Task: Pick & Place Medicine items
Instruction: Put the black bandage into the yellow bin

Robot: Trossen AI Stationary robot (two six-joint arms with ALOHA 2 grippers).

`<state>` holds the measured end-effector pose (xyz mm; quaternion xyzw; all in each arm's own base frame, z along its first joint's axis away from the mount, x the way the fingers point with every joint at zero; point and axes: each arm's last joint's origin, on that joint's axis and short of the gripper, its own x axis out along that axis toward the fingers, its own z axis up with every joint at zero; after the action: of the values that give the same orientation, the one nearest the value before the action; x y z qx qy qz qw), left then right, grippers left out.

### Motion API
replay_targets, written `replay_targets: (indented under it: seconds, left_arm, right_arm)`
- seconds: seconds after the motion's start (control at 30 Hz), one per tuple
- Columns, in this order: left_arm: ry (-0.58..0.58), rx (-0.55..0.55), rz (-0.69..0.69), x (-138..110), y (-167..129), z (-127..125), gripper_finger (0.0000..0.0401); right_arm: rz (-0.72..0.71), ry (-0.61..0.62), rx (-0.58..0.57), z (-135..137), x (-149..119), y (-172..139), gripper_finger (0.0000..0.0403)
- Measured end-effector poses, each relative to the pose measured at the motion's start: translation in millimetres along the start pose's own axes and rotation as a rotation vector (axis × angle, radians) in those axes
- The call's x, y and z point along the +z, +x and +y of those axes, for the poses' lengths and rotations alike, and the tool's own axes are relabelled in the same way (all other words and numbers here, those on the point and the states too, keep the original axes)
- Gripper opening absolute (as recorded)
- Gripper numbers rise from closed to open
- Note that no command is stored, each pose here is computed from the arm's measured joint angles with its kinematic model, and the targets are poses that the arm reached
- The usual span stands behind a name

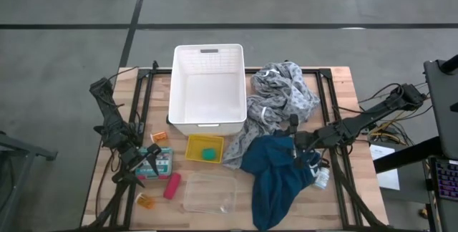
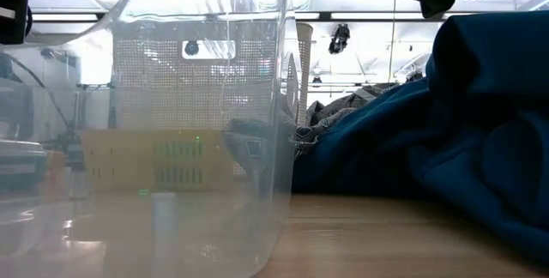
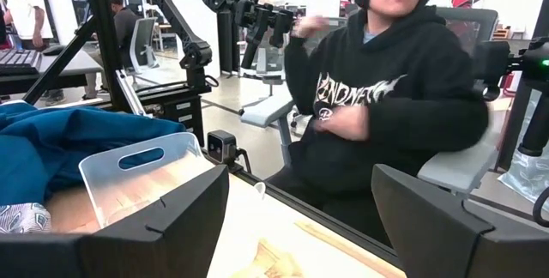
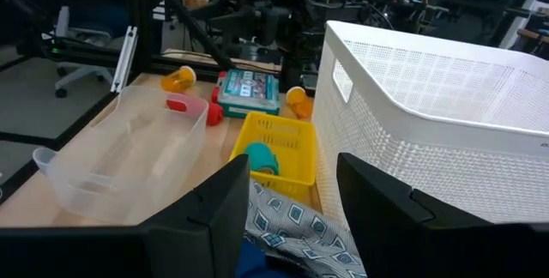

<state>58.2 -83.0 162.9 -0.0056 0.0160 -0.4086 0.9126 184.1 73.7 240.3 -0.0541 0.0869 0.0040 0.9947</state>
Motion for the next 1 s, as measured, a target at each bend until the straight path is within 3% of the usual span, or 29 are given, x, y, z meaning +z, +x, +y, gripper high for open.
replay_targets:
  seconds: [0.73, 0.9, 1.0]
  left_arm:
    - [0.000, 0.000, 0.000, 0.0, 0.0, 0.0, 0.0292]
    - [-0.092, 0.000, -0.004, 0.4, 0.0, 0.0, 0.0292]
    - [-0.072, 0.013, -0.056, 5.4, -0.2, 0.4, 0.0292]
  right_arm:
    - [0.000, 0.000, 0.000, 0.0, -0.1, 0.1, 0.0177]
    - [0.000, -0.001, 0.000, 0.0, -0.1, 0.1, 0.0180]
    - [0.001, -0.001, 0.000, 0.0, -0.1, 0.1, 0.0180]
